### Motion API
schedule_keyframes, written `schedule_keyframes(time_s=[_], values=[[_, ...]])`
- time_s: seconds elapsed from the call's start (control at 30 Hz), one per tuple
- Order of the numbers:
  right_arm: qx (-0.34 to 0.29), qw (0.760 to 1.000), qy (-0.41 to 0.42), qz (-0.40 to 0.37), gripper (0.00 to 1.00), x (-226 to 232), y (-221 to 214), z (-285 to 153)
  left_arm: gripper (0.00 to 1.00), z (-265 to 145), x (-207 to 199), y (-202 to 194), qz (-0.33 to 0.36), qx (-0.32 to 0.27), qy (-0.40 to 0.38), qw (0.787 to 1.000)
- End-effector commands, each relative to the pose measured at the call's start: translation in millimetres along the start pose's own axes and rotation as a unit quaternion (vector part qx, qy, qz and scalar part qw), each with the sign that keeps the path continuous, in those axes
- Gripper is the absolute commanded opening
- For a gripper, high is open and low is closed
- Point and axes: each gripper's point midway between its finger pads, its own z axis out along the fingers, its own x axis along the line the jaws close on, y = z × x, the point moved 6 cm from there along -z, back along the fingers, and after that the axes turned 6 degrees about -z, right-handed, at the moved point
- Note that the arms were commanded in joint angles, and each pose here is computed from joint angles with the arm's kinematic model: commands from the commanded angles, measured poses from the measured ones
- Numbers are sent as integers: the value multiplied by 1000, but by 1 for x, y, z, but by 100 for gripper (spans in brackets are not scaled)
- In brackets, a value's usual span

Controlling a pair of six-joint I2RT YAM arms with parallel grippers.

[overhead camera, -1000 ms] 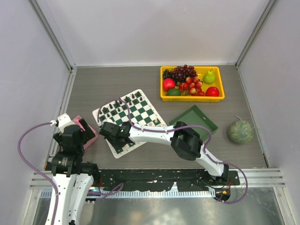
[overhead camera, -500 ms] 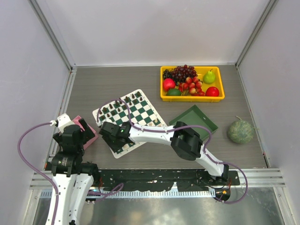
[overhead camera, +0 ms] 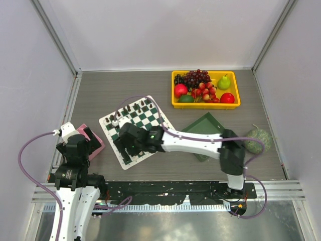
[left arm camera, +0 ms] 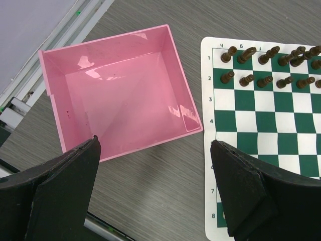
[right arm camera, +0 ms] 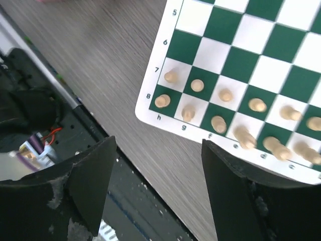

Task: Set up the chess pieces on the board

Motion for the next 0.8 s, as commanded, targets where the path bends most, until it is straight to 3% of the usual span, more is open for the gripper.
schedule_keyframes(time_s=[0.0,0.2,0.4,0.77], values=[[-120,992,-6,35,77,-25,36,-64,99,1,-2,6,-7,-16,-3,1000],[-169,970,-104,141,88,-127,3,-122,99,6,-8,3,11,11,-8,1000],[-133,952,-204,185,93,-208,-67,-157,99,14,-18,6,32,48,-2,998],[-118,892,-349,262,99,-285,-146,-217,99,14,-34,27,10,79,17,997]])
